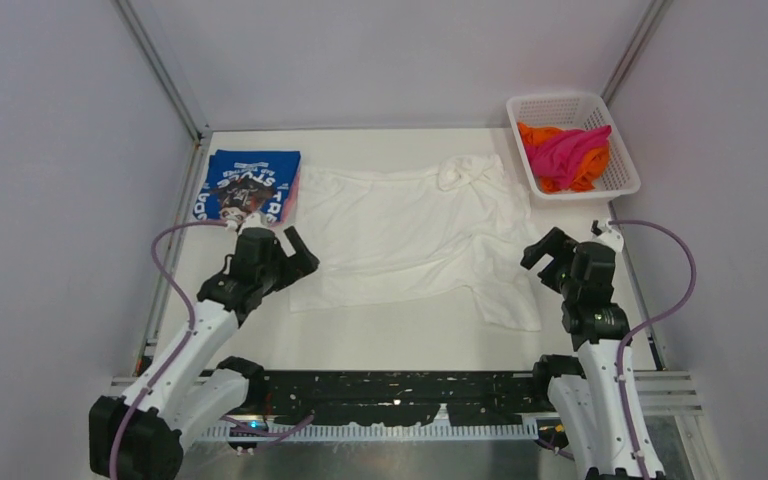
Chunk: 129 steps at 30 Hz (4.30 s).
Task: Fold and stack the t-shirts
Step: Flatten out the tshirt
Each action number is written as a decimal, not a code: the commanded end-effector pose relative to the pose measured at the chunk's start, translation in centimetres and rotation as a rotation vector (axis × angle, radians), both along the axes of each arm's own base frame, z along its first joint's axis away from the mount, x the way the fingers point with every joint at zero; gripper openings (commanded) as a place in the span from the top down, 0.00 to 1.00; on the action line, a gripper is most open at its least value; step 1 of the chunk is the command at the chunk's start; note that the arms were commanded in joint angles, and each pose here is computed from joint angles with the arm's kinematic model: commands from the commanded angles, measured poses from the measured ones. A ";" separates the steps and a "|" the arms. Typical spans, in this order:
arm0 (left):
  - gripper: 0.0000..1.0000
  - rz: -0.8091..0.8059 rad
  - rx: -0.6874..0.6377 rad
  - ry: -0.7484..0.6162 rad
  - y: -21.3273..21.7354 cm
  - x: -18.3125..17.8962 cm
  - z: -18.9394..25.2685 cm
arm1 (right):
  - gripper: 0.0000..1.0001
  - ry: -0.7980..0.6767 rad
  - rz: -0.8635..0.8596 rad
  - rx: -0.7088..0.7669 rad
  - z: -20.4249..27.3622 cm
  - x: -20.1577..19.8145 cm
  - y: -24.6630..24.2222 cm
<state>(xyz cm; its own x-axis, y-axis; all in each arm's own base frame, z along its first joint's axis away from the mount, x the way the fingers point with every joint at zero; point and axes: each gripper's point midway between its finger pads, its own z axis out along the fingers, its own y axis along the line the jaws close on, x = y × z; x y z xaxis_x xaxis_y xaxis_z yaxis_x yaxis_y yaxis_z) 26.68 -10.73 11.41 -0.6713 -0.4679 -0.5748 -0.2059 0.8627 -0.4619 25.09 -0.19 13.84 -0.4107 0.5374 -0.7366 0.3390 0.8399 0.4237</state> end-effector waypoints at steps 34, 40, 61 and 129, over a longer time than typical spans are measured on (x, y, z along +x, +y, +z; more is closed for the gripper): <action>0.62 0.136 0.122 0.398 1.3 -5.4 -10.0 | 0.05 0.082 -0.108 -0.077 -2.2 -1.2 -2.4; 0.62 0.118 0.241 0.472 2.3 -7.4 -9.9 | 0.04 0.100 -0.125 -0.084 -2.5 -1.4 -2.7; 0.62 -0.054 0.306 0.630 0.1 -10.5 -11.8 | 0.04 0.106 -0.133 -0.089 -2.8 -1.5 -2.9; 1.00 0.231 0.138 0.132 6.7 -0.1 -2.9 | 0.92 0.609 0.292 -0.025 -12.0 -11.5 11.5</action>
<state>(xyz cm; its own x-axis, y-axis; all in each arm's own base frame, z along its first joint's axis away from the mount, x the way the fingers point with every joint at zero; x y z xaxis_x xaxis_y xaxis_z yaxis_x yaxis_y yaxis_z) 25.92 -4.06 7.18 -0.6624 -0.5360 -0.5234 -0.4736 0.8410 -0.2618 11.97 11.09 1.30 -0.9158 0.3055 -0.2608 0.2653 0.9475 0.1783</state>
